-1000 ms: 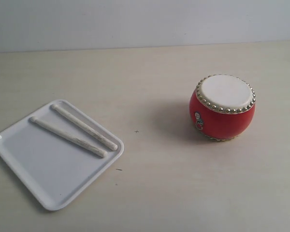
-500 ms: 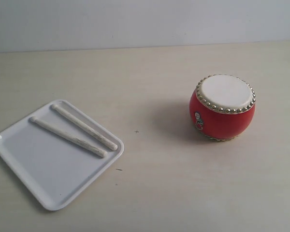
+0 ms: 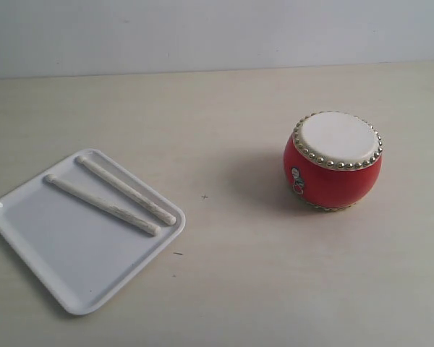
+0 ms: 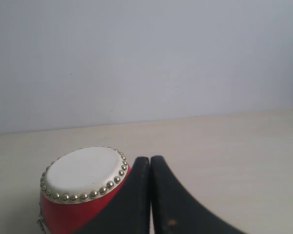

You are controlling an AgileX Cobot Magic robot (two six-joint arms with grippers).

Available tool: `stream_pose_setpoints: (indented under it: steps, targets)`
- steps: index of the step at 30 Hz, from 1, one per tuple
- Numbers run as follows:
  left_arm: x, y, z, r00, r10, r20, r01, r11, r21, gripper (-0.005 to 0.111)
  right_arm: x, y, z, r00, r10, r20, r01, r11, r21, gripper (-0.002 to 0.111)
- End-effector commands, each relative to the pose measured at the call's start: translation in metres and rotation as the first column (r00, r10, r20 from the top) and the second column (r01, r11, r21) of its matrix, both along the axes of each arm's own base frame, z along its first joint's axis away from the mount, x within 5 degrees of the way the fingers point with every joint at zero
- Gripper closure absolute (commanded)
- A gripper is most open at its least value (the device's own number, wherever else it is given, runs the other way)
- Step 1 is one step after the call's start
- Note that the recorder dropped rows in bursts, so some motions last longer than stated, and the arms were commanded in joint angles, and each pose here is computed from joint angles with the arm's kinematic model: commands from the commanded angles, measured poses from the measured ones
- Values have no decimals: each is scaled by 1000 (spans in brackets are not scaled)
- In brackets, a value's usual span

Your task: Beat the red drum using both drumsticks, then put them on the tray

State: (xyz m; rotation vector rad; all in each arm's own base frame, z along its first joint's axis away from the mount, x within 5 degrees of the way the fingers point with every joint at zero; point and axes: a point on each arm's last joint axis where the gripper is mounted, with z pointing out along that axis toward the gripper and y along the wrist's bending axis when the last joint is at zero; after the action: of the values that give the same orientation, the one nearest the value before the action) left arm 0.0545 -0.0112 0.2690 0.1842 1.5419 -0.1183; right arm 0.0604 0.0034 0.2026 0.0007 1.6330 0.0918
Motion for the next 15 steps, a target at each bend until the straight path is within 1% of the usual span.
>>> stream_pose_setpoints:
  steps: [1,5,9,12,15]
  targets:
    - [0,0,2,1000,-5,19,5,999,45,107,0,0,-1,1000,-6,0,6,1000,6,108]
    - [-1,3,3,999,46,24,-47,998,47,107,0,0,-1,1000,-6,0,6,1000,6,108]
    - [0,9,2,988,154,23,-155,987,50,107,0,0,-1,1000,-6,0,6,1000,6,108]
    - [0,14,2,967,254,6,-253,967,-26,107,0,0,-1,1000,-6,0,6,1000,6,108]
    - [2,21,-14,933,358,-26,-359,931,-67,107,0,0,-1,1000,-6,0,6,1000,6,108]
